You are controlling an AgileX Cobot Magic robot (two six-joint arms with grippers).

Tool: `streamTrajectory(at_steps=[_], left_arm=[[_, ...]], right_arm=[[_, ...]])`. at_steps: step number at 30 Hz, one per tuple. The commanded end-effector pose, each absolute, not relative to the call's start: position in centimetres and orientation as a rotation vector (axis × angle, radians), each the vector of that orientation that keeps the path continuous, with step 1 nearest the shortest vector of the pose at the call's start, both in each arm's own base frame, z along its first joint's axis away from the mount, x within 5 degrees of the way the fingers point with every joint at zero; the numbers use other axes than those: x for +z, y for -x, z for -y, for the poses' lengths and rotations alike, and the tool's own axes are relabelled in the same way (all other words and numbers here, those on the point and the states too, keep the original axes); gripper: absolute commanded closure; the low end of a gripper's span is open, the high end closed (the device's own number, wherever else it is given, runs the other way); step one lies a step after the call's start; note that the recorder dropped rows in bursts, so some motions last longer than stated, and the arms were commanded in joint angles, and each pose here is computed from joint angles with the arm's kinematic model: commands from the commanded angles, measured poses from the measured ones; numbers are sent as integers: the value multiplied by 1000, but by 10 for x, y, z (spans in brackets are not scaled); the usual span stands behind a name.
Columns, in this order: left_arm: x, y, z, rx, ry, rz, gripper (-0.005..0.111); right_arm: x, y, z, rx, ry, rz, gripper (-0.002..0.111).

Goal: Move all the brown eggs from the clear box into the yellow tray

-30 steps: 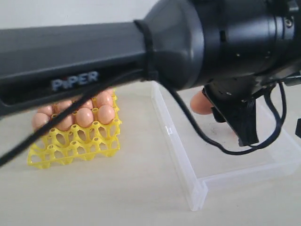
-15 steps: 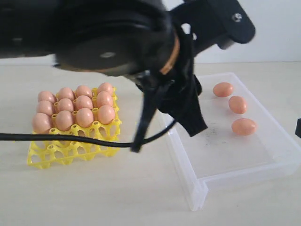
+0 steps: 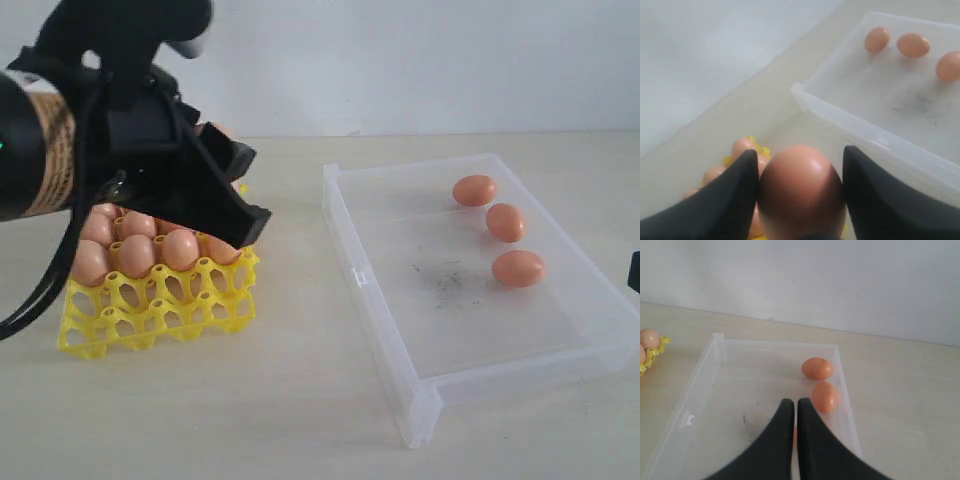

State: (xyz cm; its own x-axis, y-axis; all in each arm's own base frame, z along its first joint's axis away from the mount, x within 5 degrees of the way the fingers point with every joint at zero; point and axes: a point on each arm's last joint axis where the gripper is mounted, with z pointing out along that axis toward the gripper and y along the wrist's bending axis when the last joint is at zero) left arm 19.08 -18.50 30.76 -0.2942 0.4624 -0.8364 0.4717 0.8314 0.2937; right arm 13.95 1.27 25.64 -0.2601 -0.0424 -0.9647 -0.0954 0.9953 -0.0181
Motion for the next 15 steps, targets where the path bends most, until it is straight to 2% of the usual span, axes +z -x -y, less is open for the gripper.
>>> streamTrajectory(at_steps=[1,5,9,15], left_arm=[[288,-193,159,-44,-486,-1884,103],[260,-194,137,-58,-344,-1898,103],[243,-195,112,62,-201,-1930,103],[232,-194,93,132,-54,-1932,103]], right_arm=[[257,-139,-13,48,106,-1824,109],[257,-139,-13,48,106,-1824,109],[257,-139,-13,49,104,-1823,109],[256,-139,-13,50,102,-1827,109]])
